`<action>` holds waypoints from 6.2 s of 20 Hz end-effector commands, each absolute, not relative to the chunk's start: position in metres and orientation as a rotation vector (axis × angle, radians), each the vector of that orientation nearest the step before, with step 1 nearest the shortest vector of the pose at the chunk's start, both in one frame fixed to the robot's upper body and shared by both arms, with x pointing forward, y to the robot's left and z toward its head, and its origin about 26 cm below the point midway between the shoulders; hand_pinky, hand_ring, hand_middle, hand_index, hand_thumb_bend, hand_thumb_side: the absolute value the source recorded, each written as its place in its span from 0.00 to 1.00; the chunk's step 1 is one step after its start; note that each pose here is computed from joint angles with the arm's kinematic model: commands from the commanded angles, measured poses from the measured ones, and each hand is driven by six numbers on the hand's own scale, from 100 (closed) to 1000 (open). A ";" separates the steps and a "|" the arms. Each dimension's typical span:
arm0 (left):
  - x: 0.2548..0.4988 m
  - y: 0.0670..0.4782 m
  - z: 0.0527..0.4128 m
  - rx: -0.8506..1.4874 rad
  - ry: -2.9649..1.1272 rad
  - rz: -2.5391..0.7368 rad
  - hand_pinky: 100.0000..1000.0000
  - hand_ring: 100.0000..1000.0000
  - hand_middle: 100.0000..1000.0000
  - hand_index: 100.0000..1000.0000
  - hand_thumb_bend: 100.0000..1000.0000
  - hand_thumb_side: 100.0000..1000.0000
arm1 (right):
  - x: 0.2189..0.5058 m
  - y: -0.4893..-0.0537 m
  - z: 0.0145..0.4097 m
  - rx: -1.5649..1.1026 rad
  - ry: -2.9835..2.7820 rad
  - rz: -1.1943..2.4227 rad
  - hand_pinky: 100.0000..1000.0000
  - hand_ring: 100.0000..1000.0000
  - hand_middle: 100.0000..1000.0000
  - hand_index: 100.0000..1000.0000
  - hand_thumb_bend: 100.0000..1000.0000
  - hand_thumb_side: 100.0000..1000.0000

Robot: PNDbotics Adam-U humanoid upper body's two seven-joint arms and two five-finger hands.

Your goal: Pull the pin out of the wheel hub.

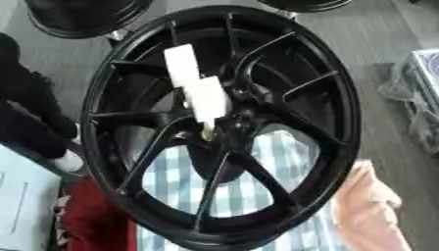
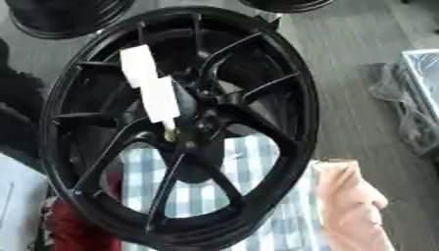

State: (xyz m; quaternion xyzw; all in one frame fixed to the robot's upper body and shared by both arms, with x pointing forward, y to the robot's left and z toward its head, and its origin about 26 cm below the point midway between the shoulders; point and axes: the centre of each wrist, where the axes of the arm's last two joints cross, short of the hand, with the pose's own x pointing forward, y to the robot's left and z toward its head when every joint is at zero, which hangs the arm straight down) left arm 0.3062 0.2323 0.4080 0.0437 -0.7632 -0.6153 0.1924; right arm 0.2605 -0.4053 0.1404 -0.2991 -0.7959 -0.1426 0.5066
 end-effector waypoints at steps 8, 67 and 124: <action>0.296 0.192 0.426 0.347 -1.748 -2.173 0.80 0.77 0.76 0.83 0.00 0.87 | 0.257 -0.409 0.149 -0.763 -1.928 -0.293 0.70 0.58 0.53 0.79 0.00 0.47; 0.367 0.159 0.383 0.547 -1.451 -2.144 0.94 0.80 0.75 0.85 0.35 0.48 | 0.260 -0.406 0.147 -0.745 -1.904 -0.223 0.70 0.58 0.53 0.79 0.00 0.47; 0.411 0.121 0.342 0.655 -1.247 -2.199 0.83 0.72 0.57 0.45 0.06 0.26 | 0.263 -0.401 0.146 -0.717 -1.892 -0.167 0.70 0.58 0.54 0.80 0.00 0.47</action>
